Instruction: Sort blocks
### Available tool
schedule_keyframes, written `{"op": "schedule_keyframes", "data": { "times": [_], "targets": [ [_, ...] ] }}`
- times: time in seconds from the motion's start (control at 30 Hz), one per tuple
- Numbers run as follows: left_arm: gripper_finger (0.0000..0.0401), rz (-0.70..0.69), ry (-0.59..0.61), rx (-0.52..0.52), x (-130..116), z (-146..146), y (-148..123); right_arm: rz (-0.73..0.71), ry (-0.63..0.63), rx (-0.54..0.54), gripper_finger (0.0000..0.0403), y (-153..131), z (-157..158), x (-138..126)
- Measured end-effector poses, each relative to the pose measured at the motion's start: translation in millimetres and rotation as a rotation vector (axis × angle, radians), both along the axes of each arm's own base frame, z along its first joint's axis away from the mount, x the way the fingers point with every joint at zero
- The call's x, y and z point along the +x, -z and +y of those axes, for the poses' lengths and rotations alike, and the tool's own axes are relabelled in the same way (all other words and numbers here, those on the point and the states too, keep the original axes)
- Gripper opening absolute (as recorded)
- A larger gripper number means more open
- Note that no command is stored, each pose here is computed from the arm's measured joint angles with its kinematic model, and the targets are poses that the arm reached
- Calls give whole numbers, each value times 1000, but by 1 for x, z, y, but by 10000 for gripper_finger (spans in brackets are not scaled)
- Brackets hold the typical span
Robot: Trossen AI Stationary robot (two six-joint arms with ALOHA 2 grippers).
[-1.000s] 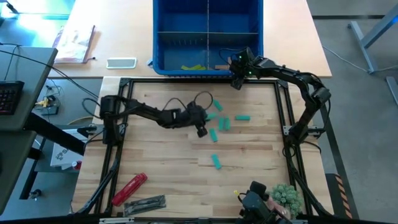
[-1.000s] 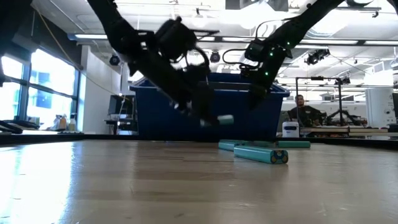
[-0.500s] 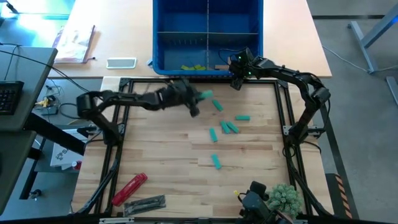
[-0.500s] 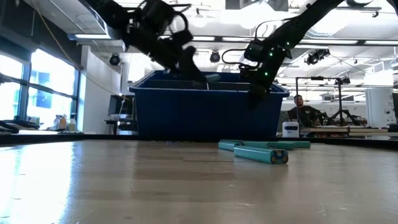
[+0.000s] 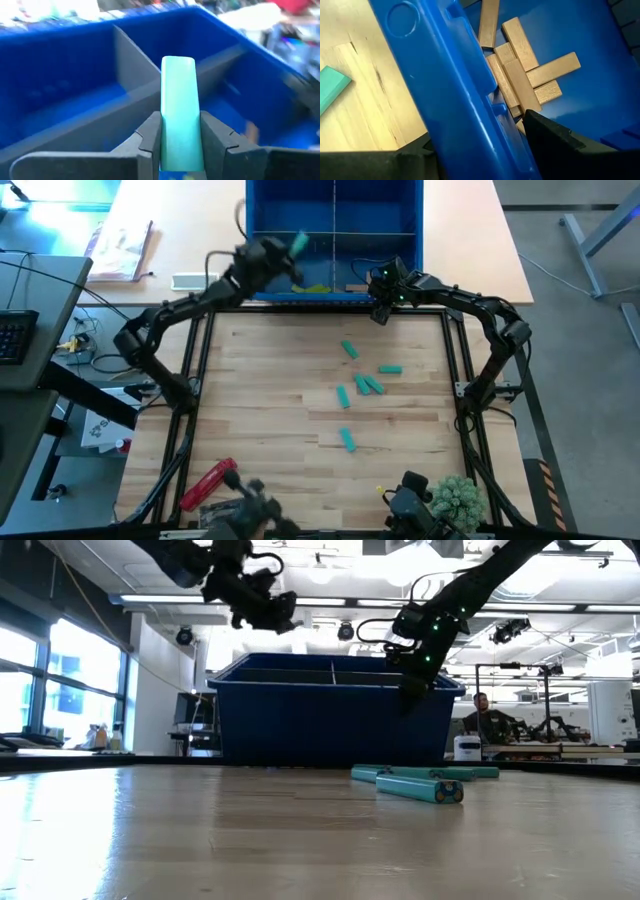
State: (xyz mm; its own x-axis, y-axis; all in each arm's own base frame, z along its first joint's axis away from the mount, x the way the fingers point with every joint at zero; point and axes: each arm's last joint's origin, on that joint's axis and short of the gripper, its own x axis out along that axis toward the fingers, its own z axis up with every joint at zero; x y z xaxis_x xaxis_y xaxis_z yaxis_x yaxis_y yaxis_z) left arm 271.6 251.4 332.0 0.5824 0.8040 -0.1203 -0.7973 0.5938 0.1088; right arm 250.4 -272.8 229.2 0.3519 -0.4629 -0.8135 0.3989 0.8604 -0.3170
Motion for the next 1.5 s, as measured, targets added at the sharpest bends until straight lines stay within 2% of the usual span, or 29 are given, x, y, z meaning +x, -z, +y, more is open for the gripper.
{"op": "schedule_keyframes", "data": {
  "times": [0.13,0.23,0.47,0.7,0.97,1.2,1.5],
  "targets": [
    [62,-58,-94,120,-6,33,-25,-1,0,-1,194,0,0,0],
    [62,-58,-139,153,-3,57,-32,-1,0,-1,194,0,0,0],
    [62,-17,-251,175,10,116,-19,-2,0,-2,194,0,0,0],
    [62,-15,-333,181,4,165,-3,-2,0,-2,194,0,0,0],
    [83,7,-357,143,-1,184,19,-3,0,-3,194,0,0,0],
    [89,9,-341,153,4,179,15,-3,0,-3,194,-1,0,0],
    [143,39,-310,164,12,174,16,-4,0,-3,194,-1,0,0]
  ]
}}
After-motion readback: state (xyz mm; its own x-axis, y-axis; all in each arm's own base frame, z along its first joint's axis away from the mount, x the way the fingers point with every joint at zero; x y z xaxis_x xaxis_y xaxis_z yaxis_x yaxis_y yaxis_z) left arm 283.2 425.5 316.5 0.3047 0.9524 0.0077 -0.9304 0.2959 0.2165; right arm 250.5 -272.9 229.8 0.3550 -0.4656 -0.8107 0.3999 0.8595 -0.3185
